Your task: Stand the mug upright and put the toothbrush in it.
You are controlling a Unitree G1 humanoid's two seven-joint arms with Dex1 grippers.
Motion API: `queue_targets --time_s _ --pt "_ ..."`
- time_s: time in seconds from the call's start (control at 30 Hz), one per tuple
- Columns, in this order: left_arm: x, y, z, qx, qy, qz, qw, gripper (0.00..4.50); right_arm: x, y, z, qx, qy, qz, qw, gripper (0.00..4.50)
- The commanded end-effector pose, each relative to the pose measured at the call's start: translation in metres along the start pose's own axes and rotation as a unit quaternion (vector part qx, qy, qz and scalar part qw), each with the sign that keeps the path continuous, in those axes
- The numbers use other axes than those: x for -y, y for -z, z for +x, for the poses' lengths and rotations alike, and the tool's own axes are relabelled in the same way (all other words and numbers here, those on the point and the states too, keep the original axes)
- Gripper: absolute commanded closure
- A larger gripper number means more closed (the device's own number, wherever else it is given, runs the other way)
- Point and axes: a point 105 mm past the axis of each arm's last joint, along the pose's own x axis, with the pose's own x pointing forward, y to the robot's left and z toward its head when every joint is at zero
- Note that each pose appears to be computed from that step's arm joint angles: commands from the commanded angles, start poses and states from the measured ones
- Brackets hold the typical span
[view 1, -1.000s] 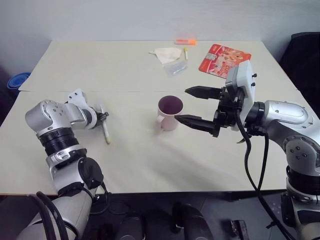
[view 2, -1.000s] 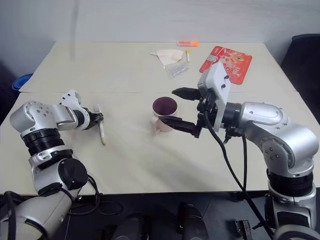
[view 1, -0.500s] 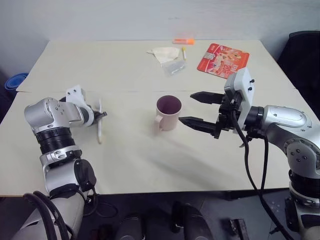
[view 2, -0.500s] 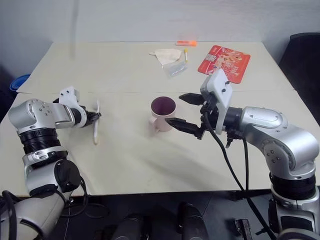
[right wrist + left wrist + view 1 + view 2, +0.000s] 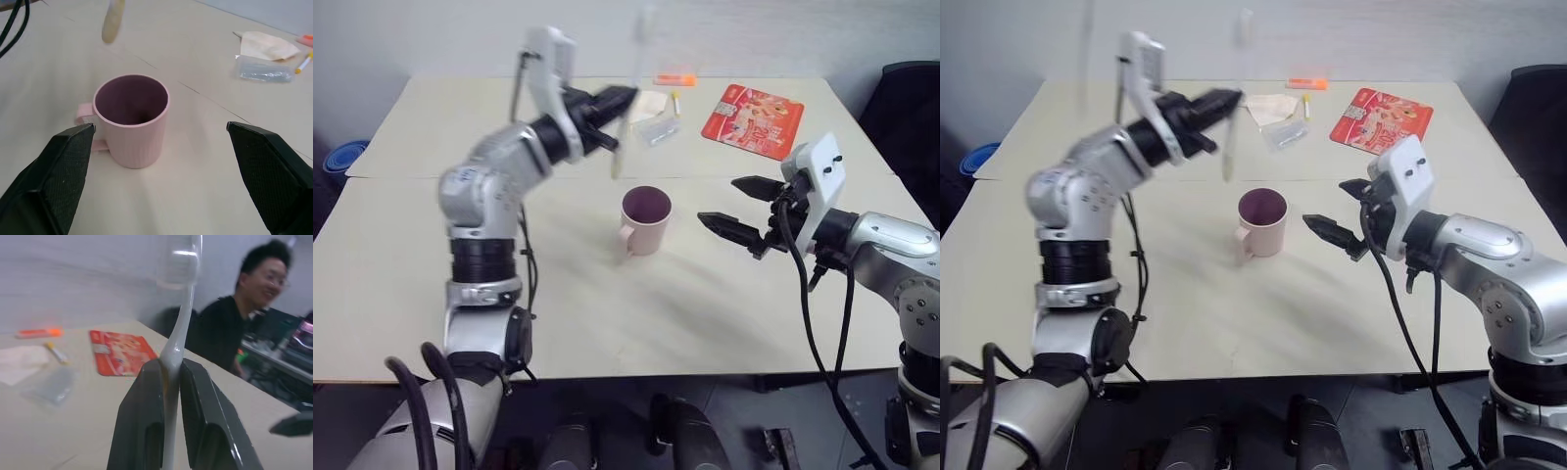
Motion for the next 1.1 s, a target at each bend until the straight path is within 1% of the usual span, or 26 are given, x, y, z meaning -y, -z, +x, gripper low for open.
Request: queue_targets --time_s 0.03,0.1,0.2,0.27,0.4,0.47,0.57,0.6,0.73,0.8,0.87,0.9,0.97,1.03,1.1 --pt "0.014 -0.011 0.009 0.04 0.024 0.027 0.999 4.31 -0.001 -0.013 -0.009 0.02 0.02 -0.023 0.999 0.0" --pt "0.018 -0.001 0.012 0.038 0.033 0.017 0.999 4.31 -0.002 -0.013 -0.011 0.021 0.025 -0.02 0.999 0.0" --pt "0.021 0.015 0.012 0.017 0.035 0.046 0.998 4.31 -0.003 -0.012 -0.013 0.021 0.032 -0.019 0.999 0.0" --pt "0.023 0.021 0.008 0.01 0.039 0.054 0.998 4.31 -0.003 -0.011 -0.014 0.021 0.035 -0.018 0.999 0.0" --pt "0.023 0.029 0.0 0.009 0.042 0.042 0.998 4.31 -0.003 -0.011 -0.015 0.022 0.04 -0.017 0.999 0.0" --pt "0.023 0.03 -0.005 0.023 0.045 0.025 0.998 3.59 -0.002 -0.012 -0.014 0.024 0.041 -0.016 0.999 0.0" --pt "0.022 0.031 -0.014 0.031 0.041 0.013 0.999 2.83 -0.003 -0.013 -0.011 0.027 0.037 -0.014 0.999 0.0" --pt "0.022 0.03 -0.016 0.032 0.041 0.013 0.999 2.48 -0.003 -0.013 -0.011 0.027 0.035 -0.013 0.999 0.0" --pt "0.017 0.021 -0.035 0.045 0.031 0.003 0.999 1.34 -0.004 -0.011 -0.009 0.025 0.026 -0.011 0.999 0.0" --pt "0.011 0.016 -0.052 0.037 0.022 0.02 0.999 0.76 -0.002 -0.009 -0.008 0.019 0.022 -0.009 1.0 0.0" --pt "0.007 0.011 -0.082 0.001 0.03 0.071 0.997 0.18 0.002 -0.003 -0.011 0.006 0.011 -0.002 1.0 0.0" --pt "0.007 0.01 -0.096 -0.03 0.045 0.094 0.994 0.01 0.004 0.001 -0.014 -0.006 0.001 -0.002 1.0 0.0" --pt "0.009 0.012 -0.125 -0.097 0.078 0.139 0.982 0.01 0.008 0.008 -0.023 -0.032 -0.024 -0.008 0.999 0.0" --pt "0.005 0.012 -0.156 -0.173 0.095 0.184 0.963 0.01 0.008 0.013 -0.035 -0.058 -0.064 -0.012 0.996 0.0" --pt "-0.001 0.01 -0.182 -0.235 0.106 0.216 0.942 0.01 0.007 0.016 -0.048 -0.076 -0.104 -0.014 0.992 0.0"
